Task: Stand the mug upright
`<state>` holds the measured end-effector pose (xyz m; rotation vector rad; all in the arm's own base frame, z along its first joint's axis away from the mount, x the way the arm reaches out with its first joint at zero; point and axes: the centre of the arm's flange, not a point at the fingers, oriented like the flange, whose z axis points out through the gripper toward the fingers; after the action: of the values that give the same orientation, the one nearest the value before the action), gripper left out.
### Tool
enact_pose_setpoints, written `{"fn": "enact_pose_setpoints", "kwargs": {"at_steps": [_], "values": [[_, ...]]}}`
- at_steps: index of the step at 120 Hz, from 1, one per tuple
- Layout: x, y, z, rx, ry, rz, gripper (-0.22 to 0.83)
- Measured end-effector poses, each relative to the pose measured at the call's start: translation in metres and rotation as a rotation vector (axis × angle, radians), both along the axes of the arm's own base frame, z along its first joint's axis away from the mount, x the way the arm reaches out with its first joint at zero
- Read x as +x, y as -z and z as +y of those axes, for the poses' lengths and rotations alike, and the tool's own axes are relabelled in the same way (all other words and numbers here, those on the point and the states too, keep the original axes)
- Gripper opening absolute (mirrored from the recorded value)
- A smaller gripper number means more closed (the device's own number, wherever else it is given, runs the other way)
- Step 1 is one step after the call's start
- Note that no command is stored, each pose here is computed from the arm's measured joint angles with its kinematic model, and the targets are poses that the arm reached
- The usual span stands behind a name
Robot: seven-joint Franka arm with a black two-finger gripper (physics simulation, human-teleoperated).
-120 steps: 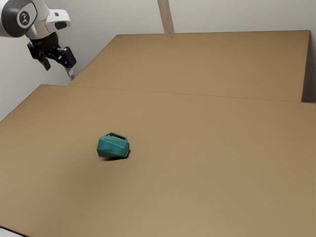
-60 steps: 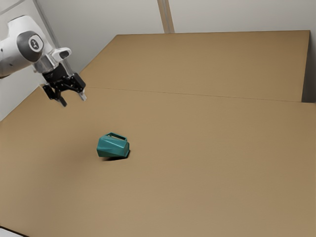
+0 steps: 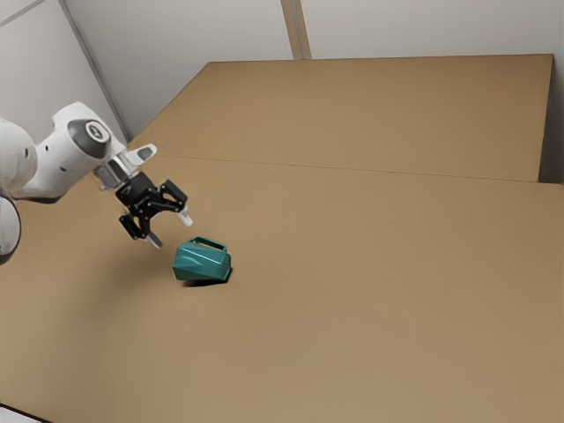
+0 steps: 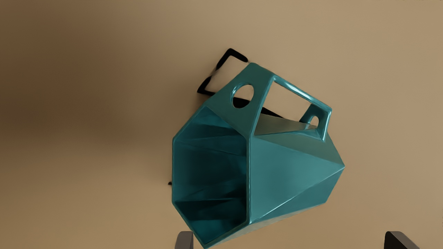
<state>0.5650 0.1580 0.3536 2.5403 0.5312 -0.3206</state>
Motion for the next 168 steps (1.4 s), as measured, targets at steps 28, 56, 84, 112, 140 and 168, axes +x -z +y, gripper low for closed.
{"fn": "enact_pose_setpoints", "kwargs": {"at_steps": [28, 56, 84, 112, 140, 168], "values": [[0.016, 0.03, 0.004, -0.011, -0.036, -0.005, 0.62], [0.022, 0.047, 0.0, -0.038, -0.075, -0.018, 0.62], [0.024, 0.061, -0.02, -0.116, -0.111, -0.015, 0.47], [0.03, 0.057, -0.03, -0.128, -0.11, -0.03, 0.0], [0.04, 0.048, -0.051, -0.131, -0.081, -0.051, -0.13], [0.044, 0.034, -0.068, -0.095, -0.049, -0.072, -0.16]]}}
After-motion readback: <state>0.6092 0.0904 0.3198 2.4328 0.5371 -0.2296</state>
